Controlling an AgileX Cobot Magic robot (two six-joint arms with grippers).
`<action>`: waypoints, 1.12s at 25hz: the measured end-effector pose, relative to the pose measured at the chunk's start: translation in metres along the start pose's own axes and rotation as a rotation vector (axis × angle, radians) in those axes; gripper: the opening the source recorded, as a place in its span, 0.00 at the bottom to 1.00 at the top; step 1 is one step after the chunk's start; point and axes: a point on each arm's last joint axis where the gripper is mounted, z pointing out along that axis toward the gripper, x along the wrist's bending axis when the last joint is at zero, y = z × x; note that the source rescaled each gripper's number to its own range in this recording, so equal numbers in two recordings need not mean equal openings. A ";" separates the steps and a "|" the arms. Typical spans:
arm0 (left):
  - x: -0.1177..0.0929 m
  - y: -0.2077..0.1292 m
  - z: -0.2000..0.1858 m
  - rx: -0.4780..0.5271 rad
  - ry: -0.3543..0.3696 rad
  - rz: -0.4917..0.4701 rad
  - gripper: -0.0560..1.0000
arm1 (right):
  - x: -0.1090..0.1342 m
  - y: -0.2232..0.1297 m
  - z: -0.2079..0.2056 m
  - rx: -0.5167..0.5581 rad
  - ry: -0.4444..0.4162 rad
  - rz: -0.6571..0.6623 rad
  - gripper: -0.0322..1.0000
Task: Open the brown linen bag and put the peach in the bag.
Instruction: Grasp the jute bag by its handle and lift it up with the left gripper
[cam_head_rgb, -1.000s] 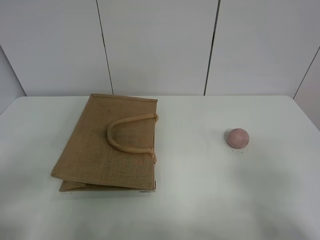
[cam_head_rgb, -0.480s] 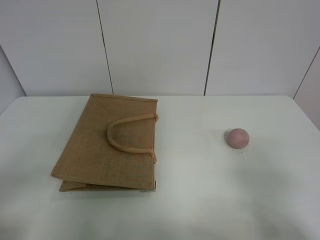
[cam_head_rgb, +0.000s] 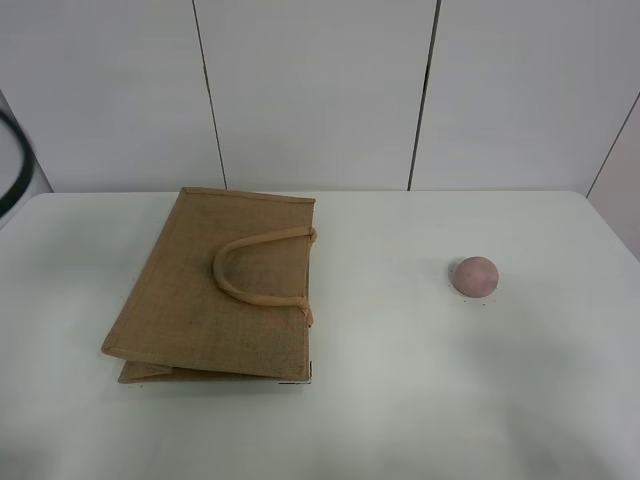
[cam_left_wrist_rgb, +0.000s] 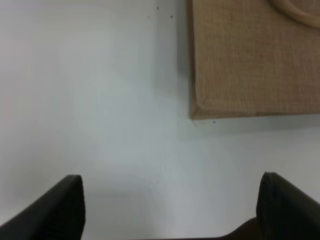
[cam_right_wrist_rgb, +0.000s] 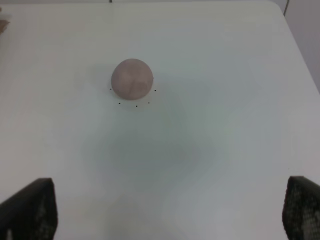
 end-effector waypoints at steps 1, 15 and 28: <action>0.000 0.018 0.008 0.031 0.000 0.000 1.00 | 0.000 0.000 0.000 0.000 0.000 0.000 1.00; -0.002 0.189 0.167 0.250 -0.007 -0.046 1.00 | 0.000 0.000 0.000 0.000 0.000 0.000 1.00; -0.121 0.177 0.244 0.365 -0.078 0.040 1.00 | 0.000 0.000 0.000 0.000 0.000 0.000 1.00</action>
